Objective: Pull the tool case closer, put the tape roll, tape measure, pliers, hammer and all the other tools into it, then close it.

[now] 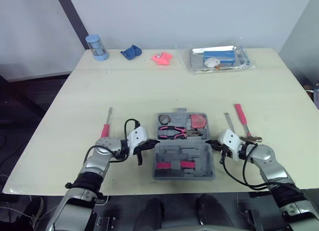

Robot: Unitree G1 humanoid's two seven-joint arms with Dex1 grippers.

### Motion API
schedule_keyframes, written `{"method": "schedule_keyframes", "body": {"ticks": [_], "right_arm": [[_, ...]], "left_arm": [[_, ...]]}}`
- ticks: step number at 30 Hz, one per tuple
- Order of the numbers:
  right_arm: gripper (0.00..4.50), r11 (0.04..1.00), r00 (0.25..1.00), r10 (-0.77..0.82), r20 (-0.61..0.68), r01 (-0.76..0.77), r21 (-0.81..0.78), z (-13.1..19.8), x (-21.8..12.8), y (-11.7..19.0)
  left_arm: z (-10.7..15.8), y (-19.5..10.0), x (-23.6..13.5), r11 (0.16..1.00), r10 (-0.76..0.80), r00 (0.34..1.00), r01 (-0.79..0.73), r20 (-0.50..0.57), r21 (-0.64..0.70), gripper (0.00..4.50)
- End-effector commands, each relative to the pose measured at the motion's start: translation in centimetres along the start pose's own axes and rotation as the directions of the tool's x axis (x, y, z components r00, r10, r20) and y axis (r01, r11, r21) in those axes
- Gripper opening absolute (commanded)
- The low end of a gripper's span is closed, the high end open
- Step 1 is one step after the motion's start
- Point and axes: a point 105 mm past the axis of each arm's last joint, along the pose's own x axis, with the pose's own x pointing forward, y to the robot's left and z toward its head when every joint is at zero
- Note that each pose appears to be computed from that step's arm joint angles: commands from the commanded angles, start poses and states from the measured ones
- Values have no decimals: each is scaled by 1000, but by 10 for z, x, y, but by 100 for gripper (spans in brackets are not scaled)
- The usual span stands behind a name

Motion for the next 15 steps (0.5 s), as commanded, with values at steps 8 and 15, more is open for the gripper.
{"method": "schedule_keyframes", "body": {"ticks": [8,15], "right_arm": [[2,998,996,41,73,-37,-51,21,11,4],[2,999,998,28,56,-26,-45,16,5,2]], "left_arm": [[-2,-10,1,1000,-9,1000,9,1,-18,0],[-3,-9,0,1000,-1,1000,1,-2,-23,0]]}}
